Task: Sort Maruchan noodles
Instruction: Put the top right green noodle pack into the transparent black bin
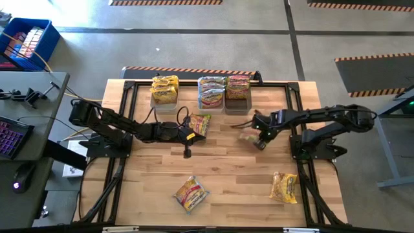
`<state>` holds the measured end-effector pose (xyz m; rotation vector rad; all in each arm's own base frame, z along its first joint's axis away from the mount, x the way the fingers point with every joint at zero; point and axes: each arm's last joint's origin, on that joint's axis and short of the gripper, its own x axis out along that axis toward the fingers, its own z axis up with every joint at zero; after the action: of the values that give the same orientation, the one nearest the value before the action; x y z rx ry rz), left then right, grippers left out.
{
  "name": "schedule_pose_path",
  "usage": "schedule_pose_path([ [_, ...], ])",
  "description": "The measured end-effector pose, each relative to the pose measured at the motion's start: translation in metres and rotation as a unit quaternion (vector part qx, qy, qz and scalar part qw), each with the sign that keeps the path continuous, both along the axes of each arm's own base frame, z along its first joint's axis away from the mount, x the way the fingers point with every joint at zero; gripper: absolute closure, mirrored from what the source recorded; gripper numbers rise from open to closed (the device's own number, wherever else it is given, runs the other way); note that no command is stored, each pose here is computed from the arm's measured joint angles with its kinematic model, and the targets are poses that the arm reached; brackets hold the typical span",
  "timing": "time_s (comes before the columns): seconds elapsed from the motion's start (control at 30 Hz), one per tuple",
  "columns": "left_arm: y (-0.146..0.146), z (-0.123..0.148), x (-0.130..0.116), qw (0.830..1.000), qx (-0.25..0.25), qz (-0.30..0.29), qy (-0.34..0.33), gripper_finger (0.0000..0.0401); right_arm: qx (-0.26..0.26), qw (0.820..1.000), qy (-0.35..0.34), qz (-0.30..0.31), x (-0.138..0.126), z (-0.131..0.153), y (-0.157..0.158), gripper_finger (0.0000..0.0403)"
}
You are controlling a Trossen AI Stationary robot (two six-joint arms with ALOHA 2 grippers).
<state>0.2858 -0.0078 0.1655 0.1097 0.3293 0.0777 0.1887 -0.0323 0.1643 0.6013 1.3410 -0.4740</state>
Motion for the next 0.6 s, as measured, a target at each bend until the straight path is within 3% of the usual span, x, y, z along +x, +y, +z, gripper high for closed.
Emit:
schedule_pose_path([
  [0.13,0.000,0.000,0.000,1.000,0.000,0.000,0.003,0.0401,0.010,0.997,-0.043,0.065,0.012,0.011,0.012,0.0402],
  [0.23,0.000,-0.001,0.000,1.000,0.000,0.000,0.004,0.0401,-0.060,0.995,-0.032,0.067,0.016,0.022,0.014,0.0402],
  [0.4,-0.001,-0.001,0.000,1.000,-0.016,0.001,0.003,0.0401,-0.166,0.986,0.014,0.013,0.011,0.023,0.008,0.0403],
  [0.6,-0.014,-0.009,0.001,0.996,-0.011,-0.083,0.021,0.0401,-0.115,0.992,0.053,0.007,0.006,-0.003,0.008,0.0403],
])
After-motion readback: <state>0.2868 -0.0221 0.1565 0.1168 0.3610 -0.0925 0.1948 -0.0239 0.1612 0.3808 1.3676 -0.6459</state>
